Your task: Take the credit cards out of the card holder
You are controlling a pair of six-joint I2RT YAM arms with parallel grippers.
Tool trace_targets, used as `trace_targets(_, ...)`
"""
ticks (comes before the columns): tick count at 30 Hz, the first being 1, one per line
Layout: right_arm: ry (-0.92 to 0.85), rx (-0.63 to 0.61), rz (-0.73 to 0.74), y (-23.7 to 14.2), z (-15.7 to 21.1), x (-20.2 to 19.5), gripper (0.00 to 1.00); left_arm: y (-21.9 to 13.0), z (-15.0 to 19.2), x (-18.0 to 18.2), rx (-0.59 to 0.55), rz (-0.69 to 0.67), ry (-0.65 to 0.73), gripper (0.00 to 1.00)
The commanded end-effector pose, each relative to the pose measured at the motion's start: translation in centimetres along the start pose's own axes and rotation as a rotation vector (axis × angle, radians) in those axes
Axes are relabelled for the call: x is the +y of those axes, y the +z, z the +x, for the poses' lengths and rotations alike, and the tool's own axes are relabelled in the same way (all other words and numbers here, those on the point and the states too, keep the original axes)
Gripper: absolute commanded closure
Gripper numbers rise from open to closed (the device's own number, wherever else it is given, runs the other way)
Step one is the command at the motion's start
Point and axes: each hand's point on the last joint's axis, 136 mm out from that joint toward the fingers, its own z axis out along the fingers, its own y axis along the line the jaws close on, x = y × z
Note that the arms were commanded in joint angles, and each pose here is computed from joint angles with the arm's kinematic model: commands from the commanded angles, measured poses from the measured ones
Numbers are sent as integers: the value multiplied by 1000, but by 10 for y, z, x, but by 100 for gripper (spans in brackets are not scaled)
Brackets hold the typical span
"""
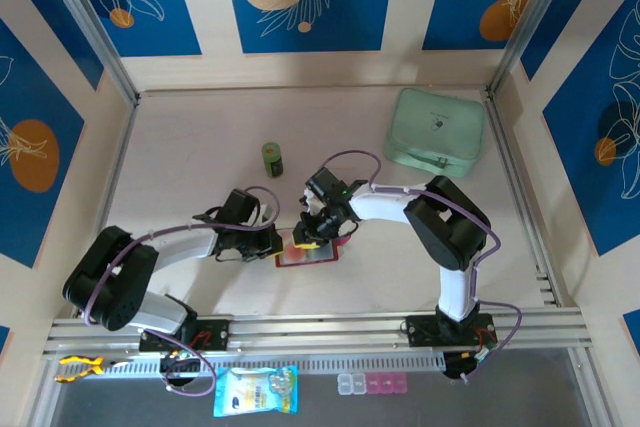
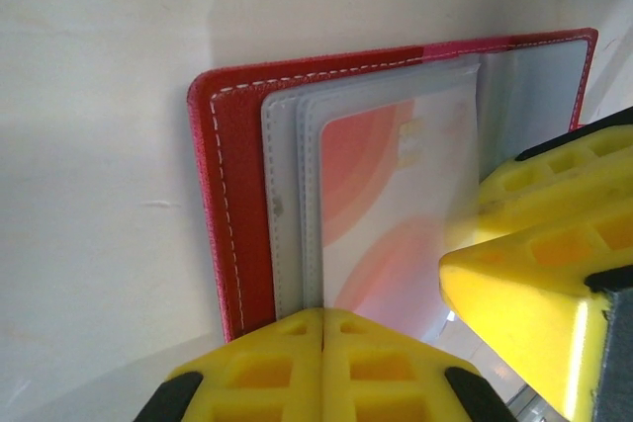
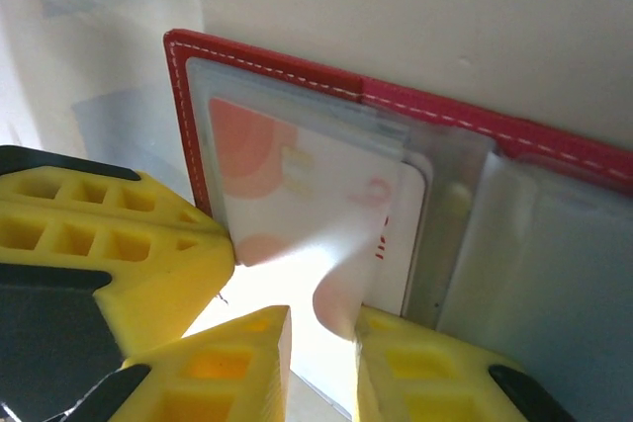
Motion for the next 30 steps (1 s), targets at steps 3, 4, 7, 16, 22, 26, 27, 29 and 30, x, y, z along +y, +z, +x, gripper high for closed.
trace_targets(3, 5, 26, 116, 1, 7, -20, 78, -1, 2, 15, 11, -63, -15, 94)
trace_targets(4, 2, 24, 130, 0, 7, -22, 78, -1, 1, 14, 10, -63, -16, 94)
trace_targets(7, -10, 21, 157, -4, 6, -23, 78, -2, 1, 15, 7, -65, -14, 94)
trace_targets(16, -40, 9, 143, -9, 5, -16, 78, -5, 0, 14, 6, -70, -10, 94)
trace_targets(22, -60, -2, 73, -11, 5, -2, 77, -13, -8, -3, -17, -33, 11, 95)
trace_targets(26, -67, -30, 53, -19, 3, 5, 78, -18, -9, -16, -19, 5, 19, 95)
trace_targets(27, -69, -38, 50, -21, 3, 6, 78, -18, -8, -18, -17, 8, 20, 95)
trace_targets(29, -69, -50, 42, -25, 3, 8, 77, -17, -7, -20, -15, 13, 24, 95)
trace_targets(30, -67, -55, 41, -26, 3, 8, 77, -16, -6, -22, -10, 15, 24, 95)
